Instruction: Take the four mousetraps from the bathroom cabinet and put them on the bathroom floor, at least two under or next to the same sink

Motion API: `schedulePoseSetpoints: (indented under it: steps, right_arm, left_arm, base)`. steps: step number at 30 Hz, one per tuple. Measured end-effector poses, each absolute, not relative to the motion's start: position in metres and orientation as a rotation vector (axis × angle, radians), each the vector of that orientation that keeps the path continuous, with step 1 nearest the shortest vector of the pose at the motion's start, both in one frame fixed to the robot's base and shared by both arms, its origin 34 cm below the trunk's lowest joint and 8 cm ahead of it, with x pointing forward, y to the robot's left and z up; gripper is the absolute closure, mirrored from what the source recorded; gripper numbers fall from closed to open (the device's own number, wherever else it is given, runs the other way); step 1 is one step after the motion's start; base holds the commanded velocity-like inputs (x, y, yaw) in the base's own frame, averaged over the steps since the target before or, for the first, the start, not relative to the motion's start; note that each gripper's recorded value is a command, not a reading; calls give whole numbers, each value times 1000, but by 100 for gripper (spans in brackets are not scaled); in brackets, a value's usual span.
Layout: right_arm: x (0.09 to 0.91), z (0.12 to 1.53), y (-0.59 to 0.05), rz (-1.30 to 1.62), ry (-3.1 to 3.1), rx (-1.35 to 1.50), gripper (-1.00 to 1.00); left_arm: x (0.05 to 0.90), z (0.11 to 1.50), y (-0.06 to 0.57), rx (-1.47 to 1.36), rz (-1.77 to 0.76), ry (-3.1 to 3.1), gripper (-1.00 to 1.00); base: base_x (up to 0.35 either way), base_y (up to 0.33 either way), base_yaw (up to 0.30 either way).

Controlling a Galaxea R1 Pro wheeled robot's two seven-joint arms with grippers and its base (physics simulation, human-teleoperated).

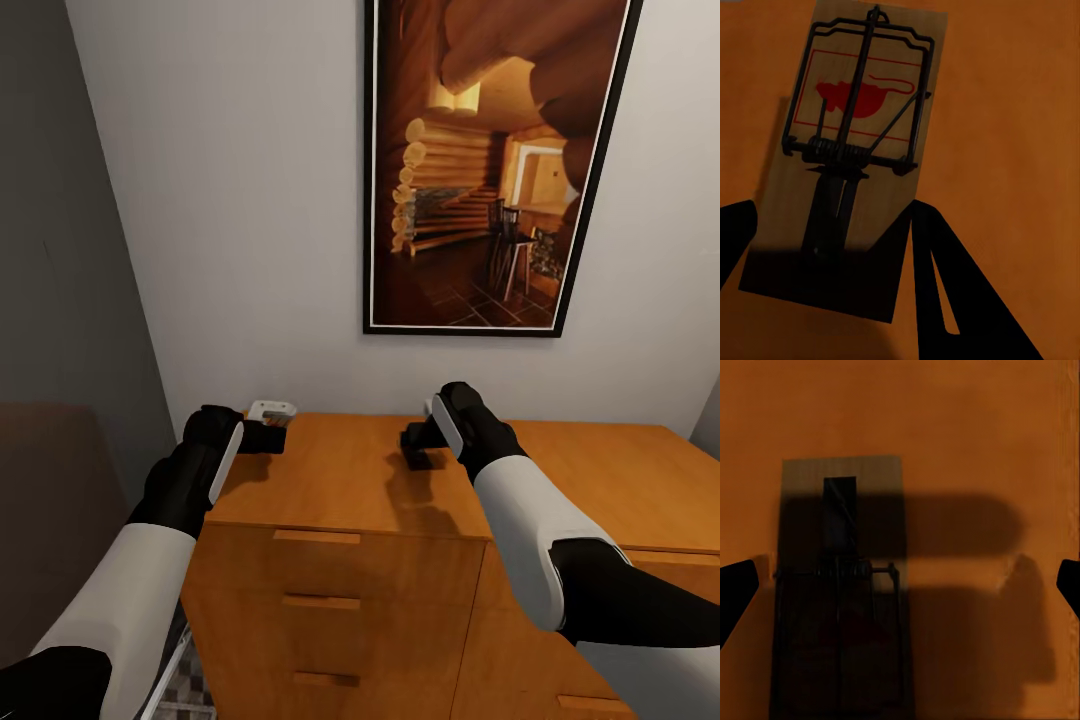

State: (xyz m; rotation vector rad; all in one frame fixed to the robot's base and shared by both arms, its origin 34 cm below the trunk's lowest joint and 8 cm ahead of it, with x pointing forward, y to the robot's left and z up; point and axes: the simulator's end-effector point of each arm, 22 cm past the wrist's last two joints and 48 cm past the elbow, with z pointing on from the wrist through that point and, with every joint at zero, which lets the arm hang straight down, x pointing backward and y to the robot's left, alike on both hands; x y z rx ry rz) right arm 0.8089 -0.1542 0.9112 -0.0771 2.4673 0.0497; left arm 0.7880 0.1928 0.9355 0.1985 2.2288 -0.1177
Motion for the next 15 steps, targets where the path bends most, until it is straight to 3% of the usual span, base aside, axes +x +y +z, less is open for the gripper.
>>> schedulePoseSetpoints:
  steps: [15]
  right_arm:
    - [809, 911, -170, -29, 2468, -32, -100]
  left_arm:
    - [788, 936, 193, 199, -117, 2228, 100]
  base:
    - [0, 0, 0]
